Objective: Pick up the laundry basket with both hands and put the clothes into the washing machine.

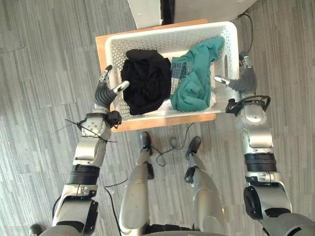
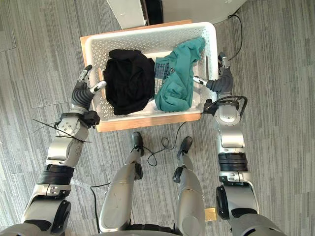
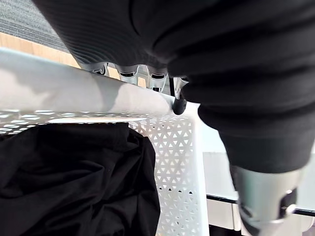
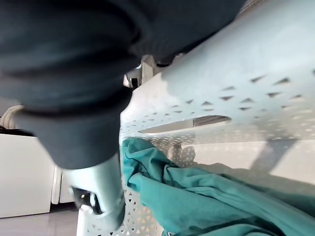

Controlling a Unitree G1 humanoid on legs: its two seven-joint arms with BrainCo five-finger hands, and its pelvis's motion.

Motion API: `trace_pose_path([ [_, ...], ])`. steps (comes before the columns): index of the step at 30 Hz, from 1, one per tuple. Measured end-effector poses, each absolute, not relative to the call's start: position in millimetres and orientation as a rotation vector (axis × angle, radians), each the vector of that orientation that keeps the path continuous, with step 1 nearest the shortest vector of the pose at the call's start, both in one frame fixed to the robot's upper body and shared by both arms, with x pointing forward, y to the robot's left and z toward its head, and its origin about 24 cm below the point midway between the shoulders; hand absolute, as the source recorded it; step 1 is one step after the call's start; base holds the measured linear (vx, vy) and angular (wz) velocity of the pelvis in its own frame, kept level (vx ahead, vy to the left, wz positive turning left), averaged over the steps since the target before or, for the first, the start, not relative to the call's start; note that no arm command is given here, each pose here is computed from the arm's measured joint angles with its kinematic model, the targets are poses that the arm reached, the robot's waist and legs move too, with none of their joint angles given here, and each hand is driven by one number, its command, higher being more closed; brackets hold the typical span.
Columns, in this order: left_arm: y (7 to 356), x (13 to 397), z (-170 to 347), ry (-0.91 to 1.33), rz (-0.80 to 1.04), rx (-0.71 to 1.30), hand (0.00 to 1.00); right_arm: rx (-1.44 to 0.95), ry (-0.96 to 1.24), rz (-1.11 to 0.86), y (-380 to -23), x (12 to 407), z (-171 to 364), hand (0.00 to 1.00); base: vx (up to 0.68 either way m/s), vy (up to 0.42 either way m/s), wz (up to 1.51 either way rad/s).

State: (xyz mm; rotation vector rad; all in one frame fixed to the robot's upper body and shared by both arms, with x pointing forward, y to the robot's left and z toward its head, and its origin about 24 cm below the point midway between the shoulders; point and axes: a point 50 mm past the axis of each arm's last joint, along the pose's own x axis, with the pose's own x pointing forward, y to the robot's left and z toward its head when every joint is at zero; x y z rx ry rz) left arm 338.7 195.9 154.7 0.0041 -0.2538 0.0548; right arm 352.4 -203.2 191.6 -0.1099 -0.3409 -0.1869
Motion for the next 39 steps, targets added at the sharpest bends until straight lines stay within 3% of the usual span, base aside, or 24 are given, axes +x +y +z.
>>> trace_pose_path([
  [9, 200, 340, 155, -0.244, 0.267, 0.109, 0.00, -0.099, -0.336, -0.202, -203, 352, 189, 0.00, 0.00, -0.008, -0.03],
  [17, 212, 332, 153, -0.238, 0.460, -0.015, 0.00, -0.038, -0.329, -0.226, -204, 352, 185, 0.00, 0.02, -0.014, 0.04],
  [39, 192, 317, 193, -0.498, 0.444, -0.096, 0.00, -0.043, -0.352, -0.247, -202, 352, 187, 0.00, 0.00, -0.005, 0.02],
])
